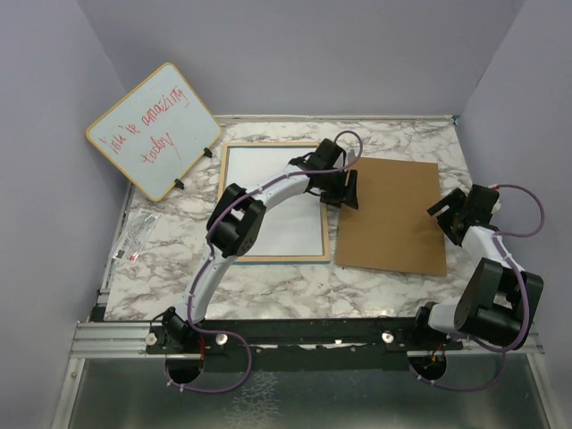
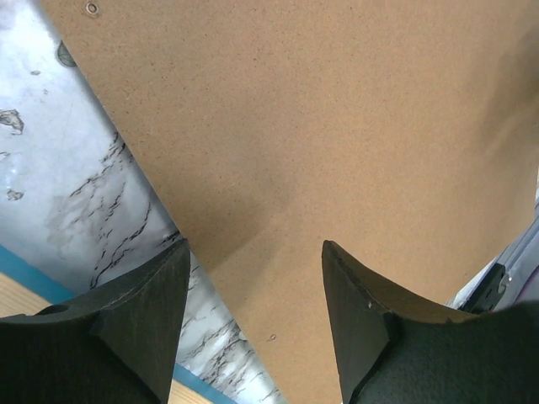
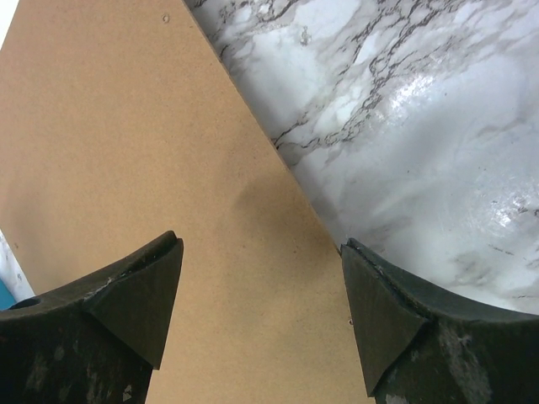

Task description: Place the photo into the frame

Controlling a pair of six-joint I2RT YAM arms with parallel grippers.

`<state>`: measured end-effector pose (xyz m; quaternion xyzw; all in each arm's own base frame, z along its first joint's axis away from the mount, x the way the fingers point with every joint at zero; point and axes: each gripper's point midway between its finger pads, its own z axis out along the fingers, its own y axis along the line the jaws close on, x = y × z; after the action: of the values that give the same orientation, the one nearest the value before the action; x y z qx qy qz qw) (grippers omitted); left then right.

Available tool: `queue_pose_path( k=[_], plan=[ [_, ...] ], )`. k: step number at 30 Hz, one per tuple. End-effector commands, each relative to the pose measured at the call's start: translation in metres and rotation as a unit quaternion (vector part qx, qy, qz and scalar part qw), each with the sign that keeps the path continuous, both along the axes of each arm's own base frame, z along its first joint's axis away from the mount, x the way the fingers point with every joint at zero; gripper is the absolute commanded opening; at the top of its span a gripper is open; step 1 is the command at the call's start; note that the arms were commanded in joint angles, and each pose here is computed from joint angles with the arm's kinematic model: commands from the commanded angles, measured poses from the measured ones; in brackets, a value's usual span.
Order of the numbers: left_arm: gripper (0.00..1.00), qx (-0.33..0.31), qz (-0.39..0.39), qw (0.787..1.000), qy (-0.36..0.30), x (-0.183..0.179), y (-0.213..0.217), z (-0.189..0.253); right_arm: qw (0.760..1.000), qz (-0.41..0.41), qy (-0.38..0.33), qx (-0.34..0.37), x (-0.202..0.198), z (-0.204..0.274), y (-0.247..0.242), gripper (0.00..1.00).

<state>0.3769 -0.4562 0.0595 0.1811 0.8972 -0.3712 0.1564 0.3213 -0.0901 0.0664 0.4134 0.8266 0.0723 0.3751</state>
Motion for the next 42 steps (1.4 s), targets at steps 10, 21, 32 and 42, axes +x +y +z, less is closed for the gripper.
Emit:
queue_pose_path(
  k=[10, 21, 32, 42],
  plan=[
    [0.62, -0.084, -0.034, 0.993, -0.077, -0.028, -0.033, 0.102, 0.976, 0.089, -0.026, 0.196, -0.016, -0.014, 0.088, 0.78],
    [0.62, 0.004, 0.062, 0.996, -0.07, 0.005, 0.016, 0.06, 0.966, 0.102, -0.038, 0.235, -0.02, -0.013, 0.106, 0.77],
    [0.74, 0.062, 0.119, 0.988, -0.078, 0.04, 0.091, 0.04, 0.972, 0.085, 0.009, 0.22, -0.029, -0.025, 0.099, 0.77],
    [0.81, 0.055, 0.076, 0.995, -0.041, -0.001, 0.124, 0.037, 0.973, 0.09, 0.022, 0.21, -0.032, -0.027, 0.097, 0.77]
  ],
)
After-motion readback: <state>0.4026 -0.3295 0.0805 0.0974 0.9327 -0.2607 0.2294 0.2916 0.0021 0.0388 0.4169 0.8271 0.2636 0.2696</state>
